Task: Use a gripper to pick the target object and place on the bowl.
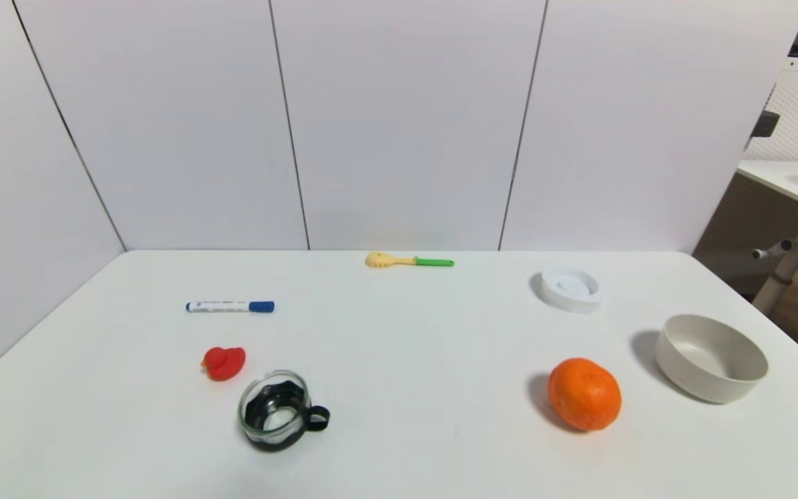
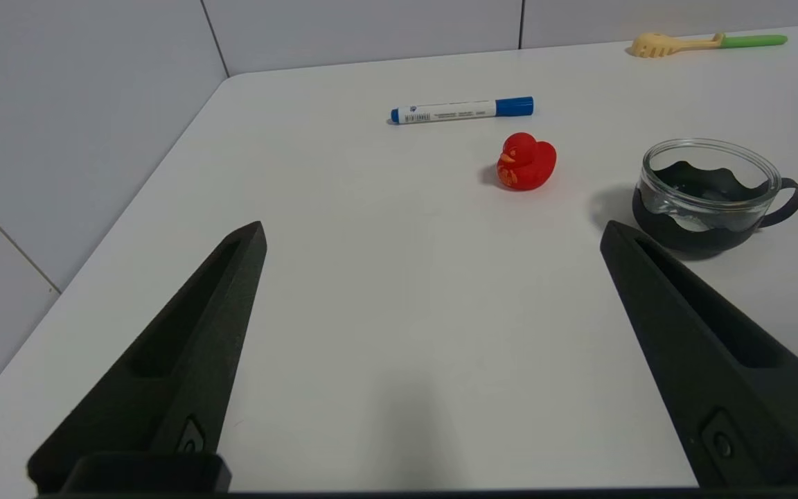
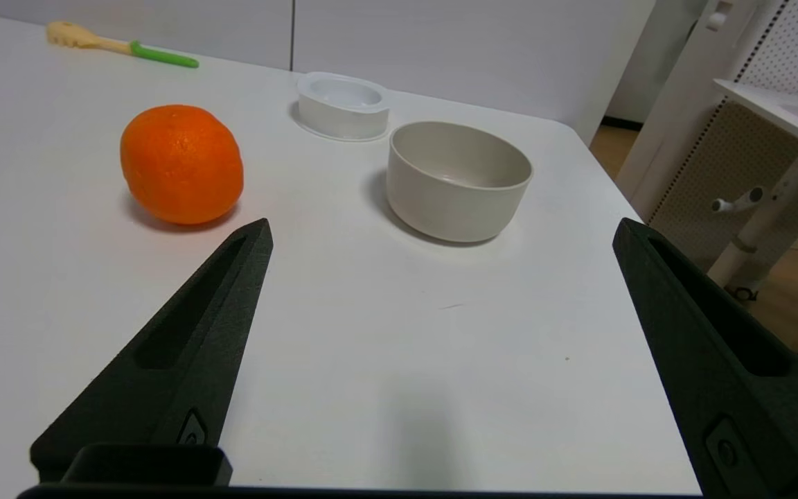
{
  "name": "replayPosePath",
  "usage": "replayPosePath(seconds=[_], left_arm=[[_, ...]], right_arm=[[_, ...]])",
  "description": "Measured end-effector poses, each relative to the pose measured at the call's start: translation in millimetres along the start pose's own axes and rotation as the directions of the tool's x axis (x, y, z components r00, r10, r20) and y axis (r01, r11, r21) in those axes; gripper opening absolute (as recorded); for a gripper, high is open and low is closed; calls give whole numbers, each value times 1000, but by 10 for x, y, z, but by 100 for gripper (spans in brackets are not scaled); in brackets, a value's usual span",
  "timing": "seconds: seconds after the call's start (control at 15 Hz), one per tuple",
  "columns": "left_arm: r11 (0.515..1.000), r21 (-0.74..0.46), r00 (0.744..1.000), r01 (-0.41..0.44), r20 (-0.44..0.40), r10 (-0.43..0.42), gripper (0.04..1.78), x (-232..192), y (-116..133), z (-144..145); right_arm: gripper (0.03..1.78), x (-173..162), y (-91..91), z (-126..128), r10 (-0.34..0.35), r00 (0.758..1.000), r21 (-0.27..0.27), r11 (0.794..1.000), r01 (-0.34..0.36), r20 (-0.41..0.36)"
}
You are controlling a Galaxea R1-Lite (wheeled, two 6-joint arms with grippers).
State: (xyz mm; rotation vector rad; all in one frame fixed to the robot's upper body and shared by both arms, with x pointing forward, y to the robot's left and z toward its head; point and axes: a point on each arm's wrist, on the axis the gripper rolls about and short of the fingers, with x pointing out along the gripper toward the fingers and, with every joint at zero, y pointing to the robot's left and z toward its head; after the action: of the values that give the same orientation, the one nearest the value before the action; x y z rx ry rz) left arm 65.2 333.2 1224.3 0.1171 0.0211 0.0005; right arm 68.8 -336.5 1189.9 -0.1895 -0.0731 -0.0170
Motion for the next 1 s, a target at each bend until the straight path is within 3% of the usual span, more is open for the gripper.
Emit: replayPosePath(seconds=[0.67,1.0], left_arm=[[1000,0,1000,0,0,0,171,0,0,0],[1000,0,1000,0,0,0,171,0,0,0]], right_arm=[[170,6,-4,14,-3,1000,-2,1000,3,-24],[170,123,-99,503,6,996,-1,1000,-6,-94]])
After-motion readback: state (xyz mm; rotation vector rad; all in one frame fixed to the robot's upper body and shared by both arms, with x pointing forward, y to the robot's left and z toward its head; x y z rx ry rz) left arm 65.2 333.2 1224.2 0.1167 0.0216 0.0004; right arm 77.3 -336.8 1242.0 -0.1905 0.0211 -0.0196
